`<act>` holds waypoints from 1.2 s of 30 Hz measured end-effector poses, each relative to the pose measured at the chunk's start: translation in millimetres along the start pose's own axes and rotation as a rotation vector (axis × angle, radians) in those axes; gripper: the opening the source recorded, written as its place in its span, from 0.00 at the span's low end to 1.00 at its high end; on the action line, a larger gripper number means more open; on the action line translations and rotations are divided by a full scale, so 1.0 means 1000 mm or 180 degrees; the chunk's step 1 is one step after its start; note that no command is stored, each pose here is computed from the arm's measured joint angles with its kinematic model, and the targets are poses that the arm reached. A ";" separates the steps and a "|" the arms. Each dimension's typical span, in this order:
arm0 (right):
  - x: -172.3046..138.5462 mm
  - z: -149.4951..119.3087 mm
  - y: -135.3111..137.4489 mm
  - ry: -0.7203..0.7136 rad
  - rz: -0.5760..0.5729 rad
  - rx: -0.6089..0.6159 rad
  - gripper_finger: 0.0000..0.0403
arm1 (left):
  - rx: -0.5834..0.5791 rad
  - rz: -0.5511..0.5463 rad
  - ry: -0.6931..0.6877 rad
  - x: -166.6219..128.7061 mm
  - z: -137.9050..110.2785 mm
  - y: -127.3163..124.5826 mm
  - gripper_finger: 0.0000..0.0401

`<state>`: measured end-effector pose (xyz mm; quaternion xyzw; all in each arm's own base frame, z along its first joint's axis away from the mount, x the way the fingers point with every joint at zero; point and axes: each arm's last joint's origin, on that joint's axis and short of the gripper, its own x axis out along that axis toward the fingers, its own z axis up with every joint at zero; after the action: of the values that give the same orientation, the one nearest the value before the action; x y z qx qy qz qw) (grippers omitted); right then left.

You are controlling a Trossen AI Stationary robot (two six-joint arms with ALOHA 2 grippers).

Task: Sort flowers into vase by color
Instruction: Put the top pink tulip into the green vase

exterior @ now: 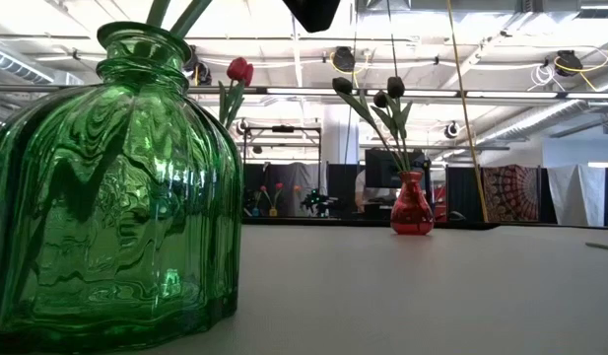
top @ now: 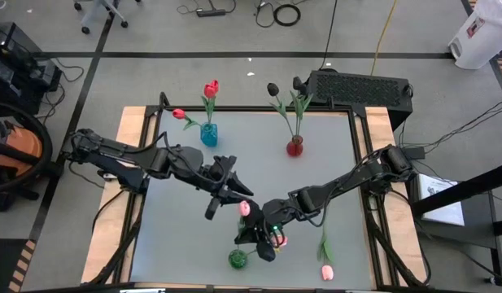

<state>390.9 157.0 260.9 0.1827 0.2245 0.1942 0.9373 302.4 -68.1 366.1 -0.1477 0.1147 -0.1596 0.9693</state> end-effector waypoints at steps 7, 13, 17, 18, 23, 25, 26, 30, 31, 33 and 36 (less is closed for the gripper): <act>0.000 0.001 0.001 0.0003 0.0072 0.0115 0.12 | -0.0001 -0.0096 0.0028 0.000 0.000 -0.001 0.25; 0.000 0.000 0.001 0.0007 0.0071 0.0254 0.23 | 0.0001 -0.0125 0.0037 0.000 0.000 -0.002 0.25; 0.000 0.000 0.001 0.0011 0.0076 0.0342 0.32 | 0.0001 -0.0231 0.0071 0.000 -0.001 -0.003 0.25; 0.000 0.000 0.001 0.0010 0.0076 0.0342 0.34 | 0.0002 -0.0272 0.0084 0.000 -0.001 -0.003 0.25; 0.000 0.000 0.001 0.0024 0.0102 0.0408 0.42 | 0.0005 -0.0376 0.0116 0.000 -0.002 -0.005 0.25; 0.000 0.000 0.002 0.0084 0.0213 0.0415 0.44 | 0.0009 -0.0395 0.0110 0.000 -0.002 -0.007 0.25; 0.000 0.000 0.002 0.0114 0.0268 0.0432 0.44 | 0.0016 -0.0414 0.0094 0.000 -0.002 -0.008 0.25; 0.000 0.000 0.002 0.0145 0.0308 0.0591 0.45 | 0.0043 -0.0493 -0.0002 0.001 0.000 -0.014 0.25; 0.000 0.000 0.002 0.0164 0.0341 0.0613 0.45 | 0.0045 -0.0512 -0.0031 0.001 0.001 -0.015 0.25; -0.001 0.000 0.001 0.0220 0.0421 0.0703 0.45 | 0.0005 -0.0547 -0.0086 0.001 0.003 -0.017 0.25; -0.001 0.001 0.000 0.0306 0.0550 0.0807 0.45 | 0.0002 -0.0586 -0.0157 0.000 0.004 -0.019 0.25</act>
<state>390.3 156.1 262.1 0.3086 0.2753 0.2528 0.8747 298.7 -84.7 376.4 -0.1612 0.0767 -0.2444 0.9531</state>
